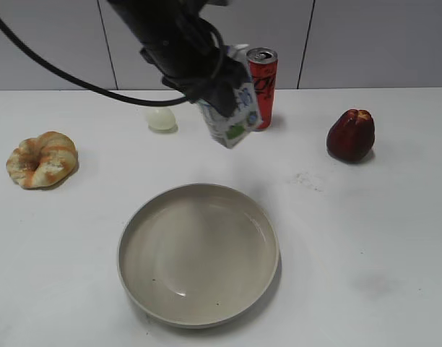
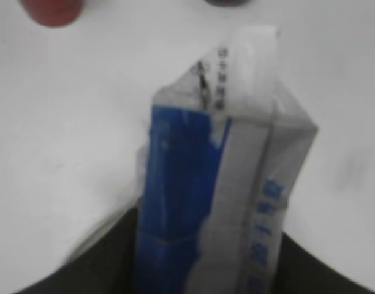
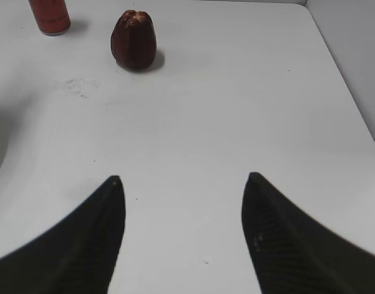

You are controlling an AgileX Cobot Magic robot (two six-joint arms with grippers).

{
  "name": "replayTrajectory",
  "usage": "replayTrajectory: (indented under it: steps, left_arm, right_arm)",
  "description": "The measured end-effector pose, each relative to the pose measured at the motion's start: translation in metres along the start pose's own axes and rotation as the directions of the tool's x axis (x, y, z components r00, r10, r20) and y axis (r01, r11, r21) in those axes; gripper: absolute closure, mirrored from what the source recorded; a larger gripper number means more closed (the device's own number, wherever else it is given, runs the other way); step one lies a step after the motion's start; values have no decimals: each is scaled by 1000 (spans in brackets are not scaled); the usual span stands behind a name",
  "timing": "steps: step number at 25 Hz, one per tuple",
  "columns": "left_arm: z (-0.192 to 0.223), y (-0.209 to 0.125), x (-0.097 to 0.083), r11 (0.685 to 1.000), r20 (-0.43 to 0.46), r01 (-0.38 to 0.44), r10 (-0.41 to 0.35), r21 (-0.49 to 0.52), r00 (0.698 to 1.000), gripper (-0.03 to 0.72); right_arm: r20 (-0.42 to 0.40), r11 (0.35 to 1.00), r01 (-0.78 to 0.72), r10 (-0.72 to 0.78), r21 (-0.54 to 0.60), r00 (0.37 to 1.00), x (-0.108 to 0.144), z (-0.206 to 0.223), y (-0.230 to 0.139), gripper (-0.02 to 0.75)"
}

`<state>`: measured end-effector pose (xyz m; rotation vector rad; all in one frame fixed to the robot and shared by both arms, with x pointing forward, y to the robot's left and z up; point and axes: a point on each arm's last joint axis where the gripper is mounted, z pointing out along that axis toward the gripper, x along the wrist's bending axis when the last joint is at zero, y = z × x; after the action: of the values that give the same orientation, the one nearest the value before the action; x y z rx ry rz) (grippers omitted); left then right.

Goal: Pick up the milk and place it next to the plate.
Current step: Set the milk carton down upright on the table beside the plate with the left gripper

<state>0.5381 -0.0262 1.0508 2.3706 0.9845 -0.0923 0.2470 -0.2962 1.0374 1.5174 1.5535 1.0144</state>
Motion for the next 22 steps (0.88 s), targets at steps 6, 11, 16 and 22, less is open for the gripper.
replayTrajectory:
  steps: [6, 11, 16, 22]
  left_arm:
    - [41, -12, -49, 986, 24, 152, -154, 69, 988, 387]
    - [71, -25, -61, 963, -80, 245, -237, 108, 968, 388]
    - [91, -31, -58, 917, -132, 382, -368, 112, 921, 388]
    - [102, -34, -55, 848, -157, 523, -507, 88, 848, 388]
  right_arm:
    - [0, 1000, 0, 0, 0, 1000, 0, 0, 0, 279]
    - [0, 1000, 0, 0, 0, 1000, 0, 0, 0, 279]
    - [0, 1000, 0, 0, 0, 1000, 0, 0, 0, 279]
    - [0, 1000, 0, 0, 0, 1000, 0, 0, 0, 279]
